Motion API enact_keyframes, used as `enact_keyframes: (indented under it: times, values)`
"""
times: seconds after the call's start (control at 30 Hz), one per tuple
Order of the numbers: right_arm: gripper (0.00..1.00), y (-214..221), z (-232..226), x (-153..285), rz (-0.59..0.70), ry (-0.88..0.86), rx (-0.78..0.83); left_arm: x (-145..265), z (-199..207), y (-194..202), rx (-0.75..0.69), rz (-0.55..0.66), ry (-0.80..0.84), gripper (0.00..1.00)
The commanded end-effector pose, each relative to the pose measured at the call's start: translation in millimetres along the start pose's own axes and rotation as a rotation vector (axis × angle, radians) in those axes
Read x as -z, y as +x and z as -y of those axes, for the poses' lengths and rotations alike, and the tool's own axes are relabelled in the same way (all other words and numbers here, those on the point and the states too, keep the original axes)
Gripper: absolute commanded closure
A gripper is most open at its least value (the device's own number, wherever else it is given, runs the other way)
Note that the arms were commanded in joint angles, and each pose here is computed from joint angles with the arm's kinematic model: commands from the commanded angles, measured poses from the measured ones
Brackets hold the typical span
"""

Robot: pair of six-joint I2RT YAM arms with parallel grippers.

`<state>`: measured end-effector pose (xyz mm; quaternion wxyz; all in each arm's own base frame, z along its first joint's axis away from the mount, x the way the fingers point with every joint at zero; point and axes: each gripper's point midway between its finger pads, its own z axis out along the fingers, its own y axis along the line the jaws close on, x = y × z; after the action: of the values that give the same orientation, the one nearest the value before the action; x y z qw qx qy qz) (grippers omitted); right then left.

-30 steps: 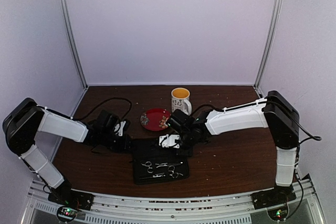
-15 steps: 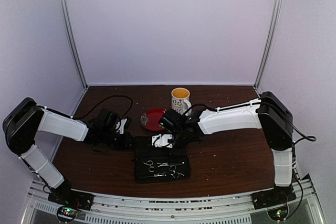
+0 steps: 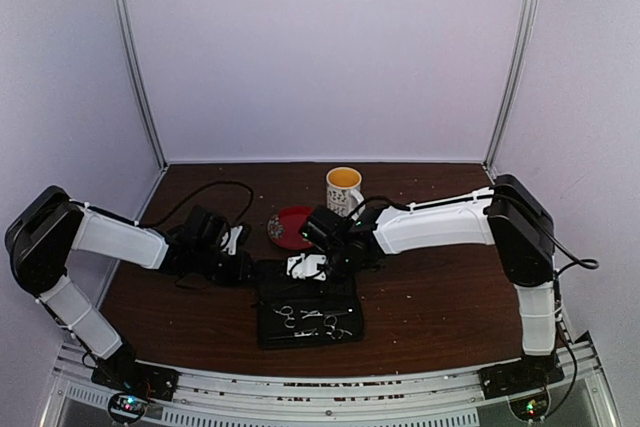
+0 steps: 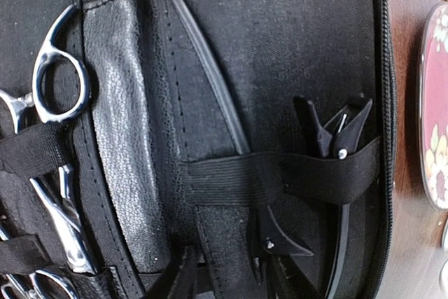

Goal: Sort the hair-cutting tools

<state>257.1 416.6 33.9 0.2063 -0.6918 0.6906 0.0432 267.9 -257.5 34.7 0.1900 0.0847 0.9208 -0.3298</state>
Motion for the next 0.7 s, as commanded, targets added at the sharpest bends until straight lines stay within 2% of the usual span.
enact_keyframes:
  times: [0.0, 0.1, 0.23, 0.4, 0.53, 0.67]
  values:
    - [0.61, -9, 26, 39, 0.065, 0.059, -0.059, 4, 33, -20, -0.095, 0.055, 0.106, 0.96]
    - [0.57, -2, 42, 72, 0.078, 0.086, -0.091, 5, 36, -24, -0.116, 0.07, 0.109, 1.0]
    - [0.56, 14, 60, 100, 0.092, 0.125, -0.156, 11, 48, -36, -0.164, 0.127, 0.141, 1.0]
    - [0.54, 20, 77, 134, 0.166, 0.148, -0.261, 20, 71, -37, -0.306, 0.197, 0.186, 1.0]
    - [0.35, 12, 63, 144, 0.25, -0.011, -0.265, 22, 81, -25, -0.453, 0.24, 0.164, 1.0]
    - [0.32, 13, 42, 126, 0.222, -0.179, -0.241, 27, 90, -14, -0.57, 0.295, 0.166, 1.0]
